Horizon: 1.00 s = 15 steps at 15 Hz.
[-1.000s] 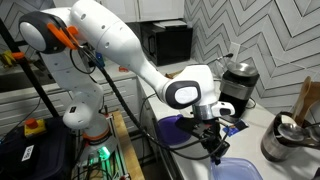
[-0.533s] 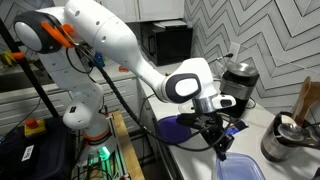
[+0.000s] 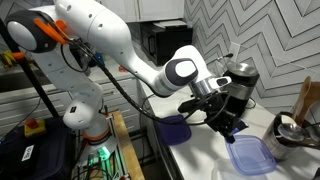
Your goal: Remove the lid from the clear bowl on the right then stack the two clear bowls together.
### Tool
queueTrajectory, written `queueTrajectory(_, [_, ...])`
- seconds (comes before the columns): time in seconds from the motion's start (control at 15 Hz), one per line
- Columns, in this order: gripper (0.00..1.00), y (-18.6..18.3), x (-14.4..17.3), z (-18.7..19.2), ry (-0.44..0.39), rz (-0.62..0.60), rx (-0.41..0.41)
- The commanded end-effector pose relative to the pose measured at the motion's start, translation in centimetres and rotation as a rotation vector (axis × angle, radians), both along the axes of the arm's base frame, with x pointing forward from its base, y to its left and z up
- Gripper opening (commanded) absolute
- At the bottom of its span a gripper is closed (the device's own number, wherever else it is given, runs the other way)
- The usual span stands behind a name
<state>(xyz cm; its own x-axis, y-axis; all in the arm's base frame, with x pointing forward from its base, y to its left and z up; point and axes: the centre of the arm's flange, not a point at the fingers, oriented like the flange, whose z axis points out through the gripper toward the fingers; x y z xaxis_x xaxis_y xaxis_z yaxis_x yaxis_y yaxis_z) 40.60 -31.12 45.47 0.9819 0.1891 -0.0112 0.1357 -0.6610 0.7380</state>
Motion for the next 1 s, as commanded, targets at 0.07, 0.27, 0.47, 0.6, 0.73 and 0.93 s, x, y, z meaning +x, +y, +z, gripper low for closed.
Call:
queueTrajectory(0.07, [0.02, 4.0, 0.5, -0.2, -0.002, 0.082, 0.048])
queueTrajectory(0.27, [0.02, 6.1, 1.5, -2.1, 0.005, 0.086, 0.169])
queueTrajectory(0.47, [0.02, 7.6, 2.1, -4.0, 0.023, 0.109, 0.250])
queueTrajectory(0.6, [0.02, 7.6, 2.1, -4.9, 0.048, 0.097, 0.254])
queueTrajectory(0.73, [0.02, 7.0, 1.8, -5.7, 0.064, 0.068, 0.276])
queueTrajectory(0.93, [0.41, 6.5, 1.5, -6.1, 0.042, 0.041, 0.328])
